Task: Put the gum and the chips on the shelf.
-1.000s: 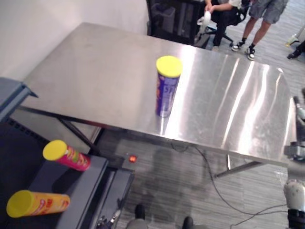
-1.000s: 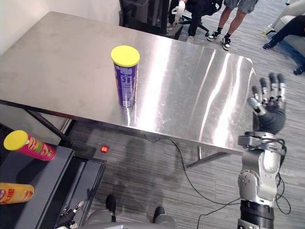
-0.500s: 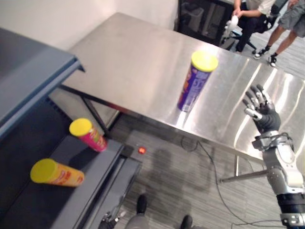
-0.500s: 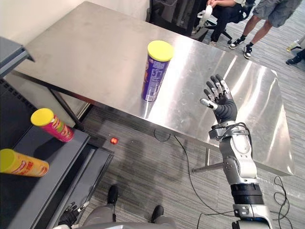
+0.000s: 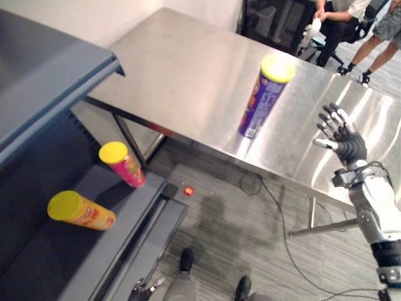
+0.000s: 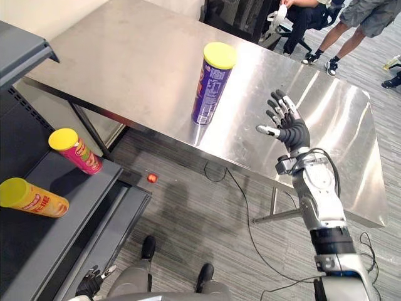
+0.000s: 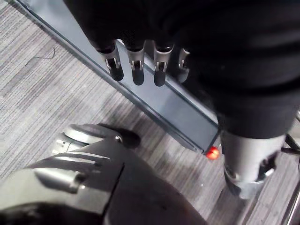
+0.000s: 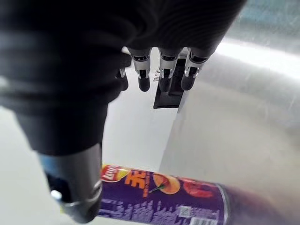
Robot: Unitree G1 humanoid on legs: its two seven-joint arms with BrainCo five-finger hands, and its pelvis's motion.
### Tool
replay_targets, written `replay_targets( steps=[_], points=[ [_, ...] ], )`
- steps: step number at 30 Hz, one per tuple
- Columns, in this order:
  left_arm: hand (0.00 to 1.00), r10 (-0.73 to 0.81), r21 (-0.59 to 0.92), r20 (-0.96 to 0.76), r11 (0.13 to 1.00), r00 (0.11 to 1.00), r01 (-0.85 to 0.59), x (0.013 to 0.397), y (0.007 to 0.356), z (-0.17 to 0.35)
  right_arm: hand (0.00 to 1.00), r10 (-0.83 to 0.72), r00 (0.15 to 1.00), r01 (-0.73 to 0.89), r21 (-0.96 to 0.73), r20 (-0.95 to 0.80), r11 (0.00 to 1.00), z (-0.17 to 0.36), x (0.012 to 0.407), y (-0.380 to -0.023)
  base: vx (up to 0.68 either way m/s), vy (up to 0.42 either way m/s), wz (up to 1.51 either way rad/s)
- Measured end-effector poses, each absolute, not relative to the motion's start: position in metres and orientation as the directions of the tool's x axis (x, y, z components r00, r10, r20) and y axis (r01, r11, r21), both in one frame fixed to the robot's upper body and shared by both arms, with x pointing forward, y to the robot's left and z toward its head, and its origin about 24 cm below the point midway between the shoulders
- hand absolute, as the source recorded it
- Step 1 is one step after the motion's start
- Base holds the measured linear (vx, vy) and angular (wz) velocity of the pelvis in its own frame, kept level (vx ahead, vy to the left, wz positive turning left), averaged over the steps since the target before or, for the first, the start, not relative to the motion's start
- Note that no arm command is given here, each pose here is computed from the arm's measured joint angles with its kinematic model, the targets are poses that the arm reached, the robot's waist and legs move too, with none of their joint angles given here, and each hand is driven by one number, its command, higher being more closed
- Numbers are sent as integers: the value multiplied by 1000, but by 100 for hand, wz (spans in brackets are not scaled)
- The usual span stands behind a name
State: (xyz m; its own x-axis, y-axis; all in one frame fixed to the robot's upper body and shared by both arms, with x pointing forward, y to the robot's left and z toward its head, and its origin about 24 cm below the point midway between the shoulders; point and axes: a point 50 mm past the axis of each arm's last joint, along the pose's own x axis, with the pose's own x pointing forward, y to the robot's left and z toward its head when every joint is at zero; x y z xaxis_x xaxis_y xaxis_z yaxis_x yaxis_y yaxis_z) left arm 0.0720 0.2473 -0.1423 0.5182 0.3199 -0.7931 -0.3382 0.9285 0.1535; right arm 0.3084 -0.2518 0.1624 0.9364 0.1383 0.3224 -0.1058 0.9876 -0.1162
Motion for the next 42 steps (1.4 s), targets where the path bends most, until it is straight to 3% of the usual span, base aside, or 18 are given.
replay_targets(
  steps=[4,13,42],
  points=[
    [0,317,157,-793,931,520,-329,72,248,-142,0,161,929,-81,-243,332,967,184,318,-254,67,-2,2],
    [0,317,155,-788,932,527,-329,75,248,-141,0,204,903,-68,-345,377,936,220,331,-247,-16,-2,0],
    [0,309,134,-762,935,570,-328,93,246,-137,0,302,855,-96,-445,421,890,263,353,-214,3,-7,2]
  ],
)
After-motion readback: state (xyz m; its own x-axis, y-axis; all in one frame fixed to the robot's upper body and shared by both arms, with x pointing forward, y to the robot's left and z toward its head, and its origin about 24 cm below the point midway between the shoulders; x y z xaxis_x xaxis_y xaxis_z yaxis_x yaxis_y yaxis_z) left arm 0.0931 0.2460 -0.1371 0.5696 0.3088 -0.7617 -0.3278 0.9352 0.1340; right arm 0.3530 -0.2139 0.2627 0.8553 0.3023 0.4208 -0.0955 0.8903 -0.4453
